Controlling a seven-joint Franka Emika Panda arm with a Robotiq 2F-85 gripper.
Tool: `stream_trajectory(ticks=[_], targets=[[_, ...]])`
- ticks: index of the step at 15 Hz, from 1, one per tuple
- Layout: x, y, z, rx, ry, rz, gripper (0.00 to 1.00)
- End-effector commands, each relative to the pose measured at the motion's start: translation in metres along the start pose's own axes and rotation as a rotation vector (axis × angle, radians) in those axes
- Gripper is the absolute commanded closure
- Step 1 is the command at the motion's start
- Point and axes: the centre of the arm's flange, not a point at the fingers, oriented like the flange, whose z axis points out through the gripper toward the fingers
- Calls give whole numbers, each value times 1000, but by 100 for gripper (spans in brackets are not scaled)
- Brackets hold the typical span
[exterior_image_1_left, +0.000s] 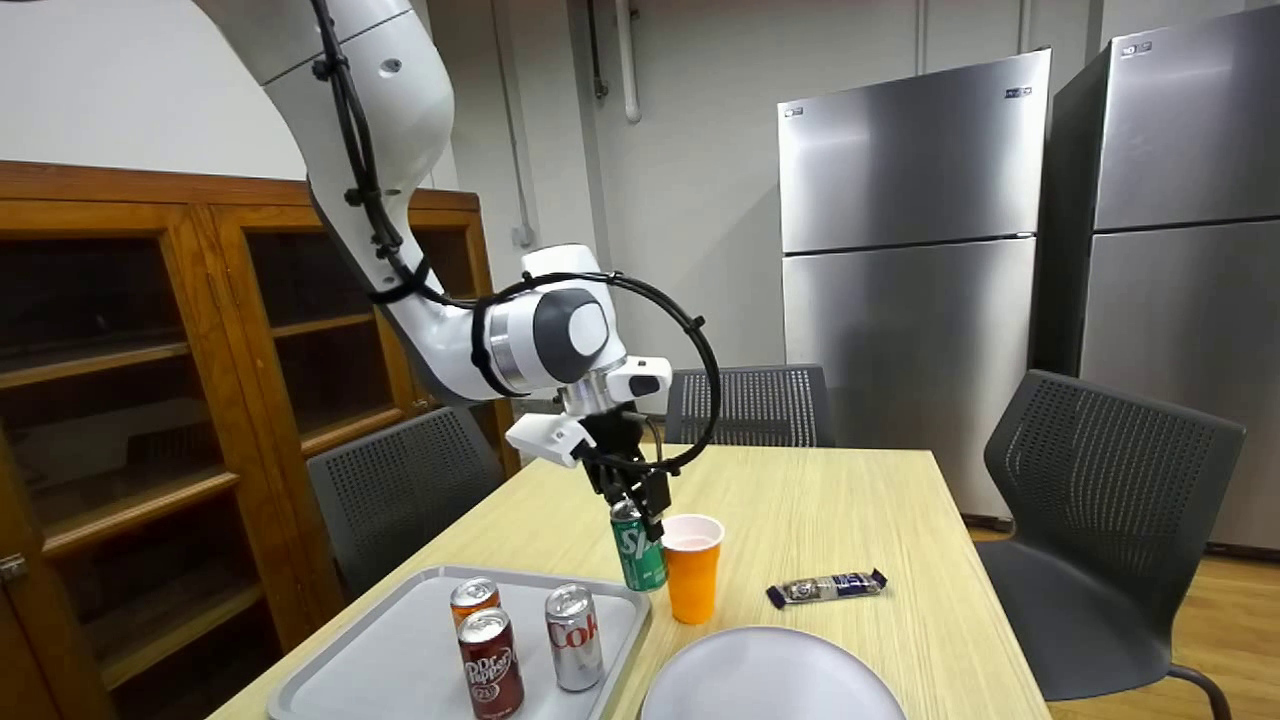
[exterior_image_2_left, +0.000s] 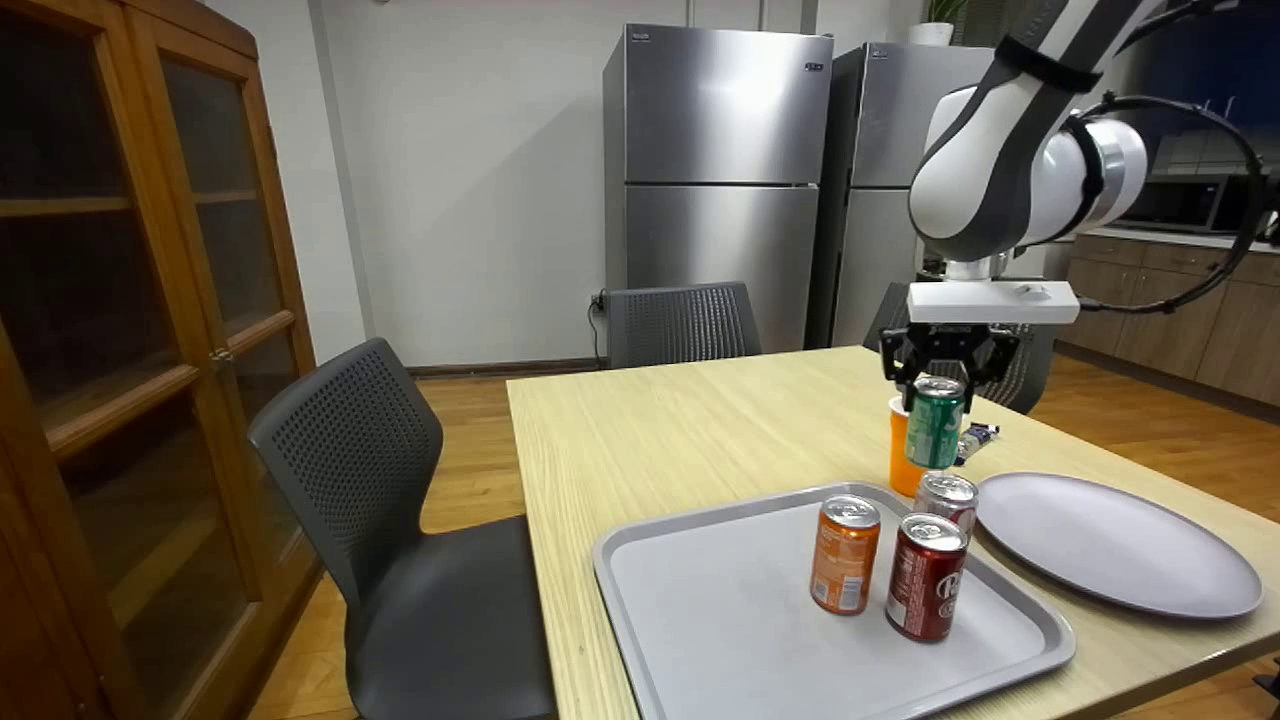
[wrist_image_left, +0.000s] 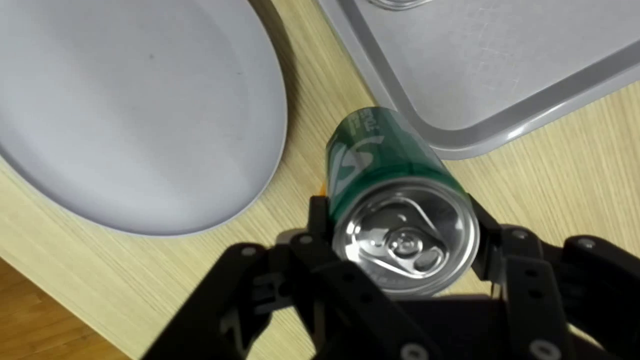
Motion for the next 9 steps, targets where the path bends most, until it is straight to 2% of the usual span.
stream_trajectory(ticks=[1,9], targets=[[-1,28,-12,4,-13,4,62],[8,77,-2,-37,-32,68,62]])
